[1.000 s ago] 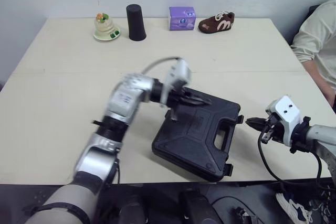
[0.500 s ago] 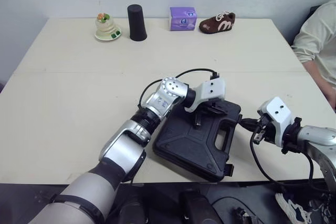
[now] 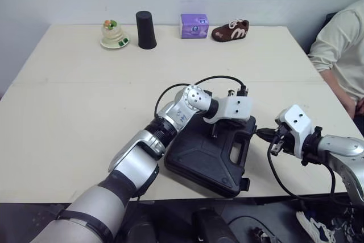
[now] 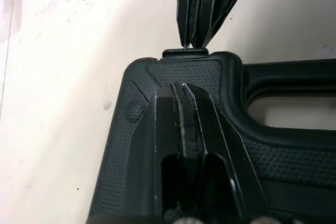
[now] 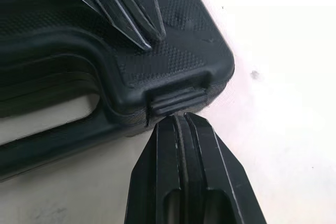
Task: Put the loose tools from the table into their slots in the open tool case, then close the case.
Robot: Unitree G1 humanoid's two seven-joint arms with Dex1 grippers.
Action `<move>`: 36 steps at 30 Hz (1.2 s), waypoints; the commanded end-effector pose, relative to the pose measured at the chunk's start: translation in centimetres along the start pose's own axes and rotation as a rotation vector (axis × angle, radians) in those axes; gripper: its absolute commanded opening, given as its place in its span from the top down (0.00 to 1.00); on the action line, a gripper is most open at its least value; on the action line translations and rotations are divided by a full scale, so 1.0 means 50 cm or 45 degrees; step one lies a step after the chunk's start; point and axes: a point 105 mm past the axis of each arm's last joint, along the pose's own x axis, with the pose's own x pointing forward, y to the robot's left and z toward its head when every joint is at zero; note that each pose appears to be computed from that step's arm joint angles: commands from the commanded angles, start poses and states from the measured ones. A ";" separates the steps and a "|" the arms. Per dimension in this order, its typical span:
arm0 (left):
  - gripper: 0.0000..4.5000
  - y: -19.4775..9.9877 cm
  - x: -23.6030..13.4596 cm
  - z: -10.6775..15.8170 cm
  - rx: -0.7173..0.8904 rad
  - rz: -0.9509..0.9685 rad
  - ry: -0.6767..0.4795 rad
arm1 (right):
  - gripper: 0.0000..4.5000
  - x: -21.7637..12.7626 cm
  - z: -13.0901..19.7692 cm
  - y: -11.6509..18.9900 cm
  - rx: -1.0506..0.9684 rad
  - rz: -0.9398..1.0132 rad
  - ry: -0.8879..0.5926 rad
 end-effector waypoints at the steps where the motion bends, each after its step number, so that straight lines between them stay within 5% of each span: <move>1: 1.00 -0.069 0.014 -0.118 -0.127 -0.127 0.274 | 1.00 0.001 0.038 0.011 -0.079 0.038 -0.071; 12: 1.00 -0.056 -0.005 -0.110 -0.224 -0.101 0.204 | 1.00 -0.013 0.030 -0.005 -0.091 0.009 -0.029; 22: 1.00 -0.068 -0.002 -0.109 -0.214 -0.120 0.201 | 1.00 -0.019 -0.041 -0.032 -0.129 -0.070 0.146; 36: 1.00 -0.073 0.007 -0.105 -0.183 -0.138 0.211 | 1.00 0.039 0.056 0.030 -0.040 0.115 -0.084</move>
